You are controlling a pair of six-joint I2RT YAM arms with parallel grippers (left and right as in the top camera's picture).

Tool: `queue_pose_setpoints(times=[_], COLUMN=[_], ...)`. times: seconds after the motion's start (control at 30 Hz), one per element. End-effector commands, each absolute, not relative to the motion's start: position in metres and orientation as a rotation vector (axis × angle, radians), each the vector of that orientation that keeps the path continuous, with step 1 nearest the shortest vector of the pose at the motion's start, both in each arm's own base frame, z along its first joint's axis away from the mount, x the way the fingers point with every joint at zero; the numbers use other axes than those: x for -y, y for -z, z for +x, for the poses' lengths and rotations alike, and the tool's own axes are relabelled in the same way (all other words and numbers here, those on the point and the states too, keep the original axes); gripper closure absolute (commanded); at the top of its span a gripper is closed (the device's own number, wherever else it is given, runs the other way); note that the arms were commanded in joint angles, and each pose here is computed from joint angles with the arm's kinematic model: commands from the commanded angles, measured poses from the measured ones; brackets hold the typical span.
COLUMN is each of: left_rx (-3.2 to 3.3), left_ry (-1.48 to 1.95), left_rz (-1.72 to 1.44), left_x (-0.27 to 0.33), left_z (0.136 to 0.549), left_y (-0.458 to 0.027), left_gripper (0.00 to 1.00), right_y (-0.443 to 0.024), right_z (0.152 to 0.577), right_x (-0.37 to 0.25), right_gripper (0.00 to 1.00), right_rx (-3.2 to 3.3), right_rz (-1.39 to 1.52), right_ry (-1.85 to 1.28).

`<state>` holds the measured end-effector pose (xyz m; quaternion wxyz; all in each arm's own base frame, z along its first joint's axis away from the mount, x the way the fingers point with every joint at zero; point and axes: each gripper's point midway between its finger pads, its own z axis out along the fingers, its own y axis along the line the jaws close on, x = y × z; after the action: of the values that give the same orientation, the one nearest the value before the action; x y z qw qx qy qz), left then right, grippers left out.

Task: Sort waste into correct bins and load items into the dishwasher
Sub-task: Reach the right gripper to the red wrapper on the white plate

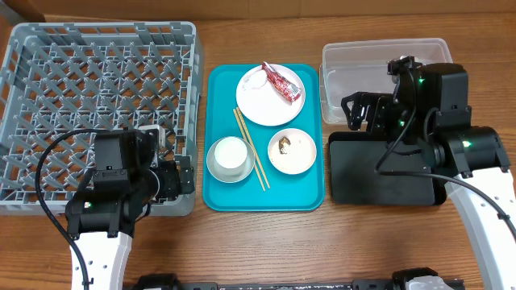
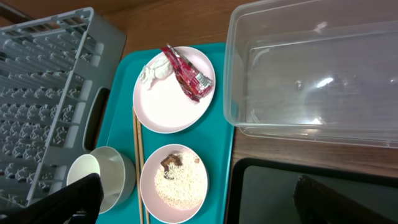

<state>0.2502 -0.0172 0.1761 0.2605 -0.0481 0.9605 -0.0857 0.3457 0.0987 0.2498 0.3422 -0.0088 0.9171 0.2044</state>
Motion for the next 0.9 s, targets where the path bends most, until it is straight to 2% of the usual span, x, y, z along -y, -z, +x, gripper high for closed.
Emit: queue_pose_setpoints(times=[0.0,0.3,0.57,0.87], left_rx=[-2.562,-2.562,-2.562,-2.559], left_ry=[0.241,0.241,0.241,0.240], left_rz=[-0.134,-0.134,-0.134,-0.134], left_x=[0.017,0.017,0.017,0.017], left_z=[0.256,0.256,0.256,0.257], left_y=[-0.188,-0.188,-0.188,-0.189], left_gripper=[0.00,0.00,0.00,0.00], right_y=[-0.267,-0.269,-0.263,-0.193], right_z=[0.351,0.380,0.431,0.474], right_x=[-0.116,-0.171,-0.214,-0.236], right_gripper=[0.00,0.00,0.00,0.00], right_rx=[-2.349,-2.383,-2.393,-2.429], right_rz=[-0.109,-0.334,-0.506,-0.572], right_ry=[-0.556,-0.429,-0.324,-0.297])
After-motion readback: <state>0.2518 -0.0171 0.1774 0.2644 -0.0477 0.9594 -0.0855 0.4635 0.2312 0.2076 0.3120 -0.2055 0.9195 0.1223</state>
